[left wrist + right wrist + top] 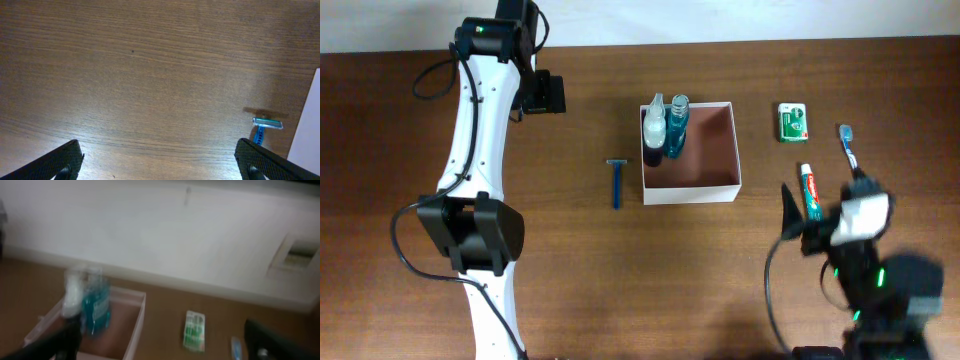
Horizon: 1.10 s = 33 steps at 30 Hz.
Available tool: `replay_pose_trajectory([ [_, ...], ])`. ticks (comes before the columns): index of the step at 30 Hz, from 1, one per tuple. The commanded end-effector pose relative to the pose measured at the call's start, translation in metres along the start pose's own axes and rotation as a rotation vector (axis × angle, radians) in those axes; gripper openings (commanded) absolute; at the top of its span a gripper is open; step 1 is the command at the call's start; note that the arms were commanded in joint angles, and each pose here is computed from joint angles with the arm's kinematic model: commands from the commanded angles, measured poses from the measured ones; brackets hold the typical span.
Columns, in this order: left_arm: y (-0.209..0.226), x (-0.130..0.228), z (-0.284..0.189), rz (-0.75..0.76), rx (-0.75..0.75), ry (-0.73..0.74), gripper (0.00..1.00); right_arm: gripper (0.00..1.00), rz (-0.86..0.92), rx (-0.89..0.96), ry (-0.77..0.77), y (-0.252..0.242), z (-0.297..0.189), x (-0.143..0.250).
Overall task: Pack container
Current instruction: 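Move the right gripper over the green Dettol soap bar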
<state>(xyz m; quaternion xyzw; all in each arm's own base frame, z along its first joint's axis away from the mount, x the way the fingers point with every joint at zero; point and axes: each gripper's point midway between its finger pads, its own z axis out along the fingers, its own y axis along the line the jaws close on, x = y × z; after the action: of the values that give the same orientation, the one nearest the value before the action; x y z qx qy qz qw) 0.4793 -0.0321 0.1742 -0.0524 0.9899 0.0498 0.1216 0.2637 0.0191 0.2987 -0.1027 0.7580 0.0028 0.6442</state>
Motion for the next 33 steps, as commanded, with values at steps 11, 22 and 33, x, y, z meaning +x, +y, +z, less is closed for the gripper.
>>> replay_pose_trajectory([
  [11, 0.005, 0.006, 0.003, -0.011, -0.015, 0.028, 0.99, 0.99, 0.063, -0.069, 0.667, -0.050, 0.084, -0.046],
  [22, 0.005, 0.007, 0.003, -0.010, -0.017, 0.034, 0.99, 0.99, 0.149, -0.145, 1.010, -0.052, 0.142, 0.039],
  [33, 0.005, 0.005, 0.003, -0.012, -0.014, 0.023, 0.99, 0.99, 0.196, -0.138, 1.103, -0.071, 0.200, 0.116],
])
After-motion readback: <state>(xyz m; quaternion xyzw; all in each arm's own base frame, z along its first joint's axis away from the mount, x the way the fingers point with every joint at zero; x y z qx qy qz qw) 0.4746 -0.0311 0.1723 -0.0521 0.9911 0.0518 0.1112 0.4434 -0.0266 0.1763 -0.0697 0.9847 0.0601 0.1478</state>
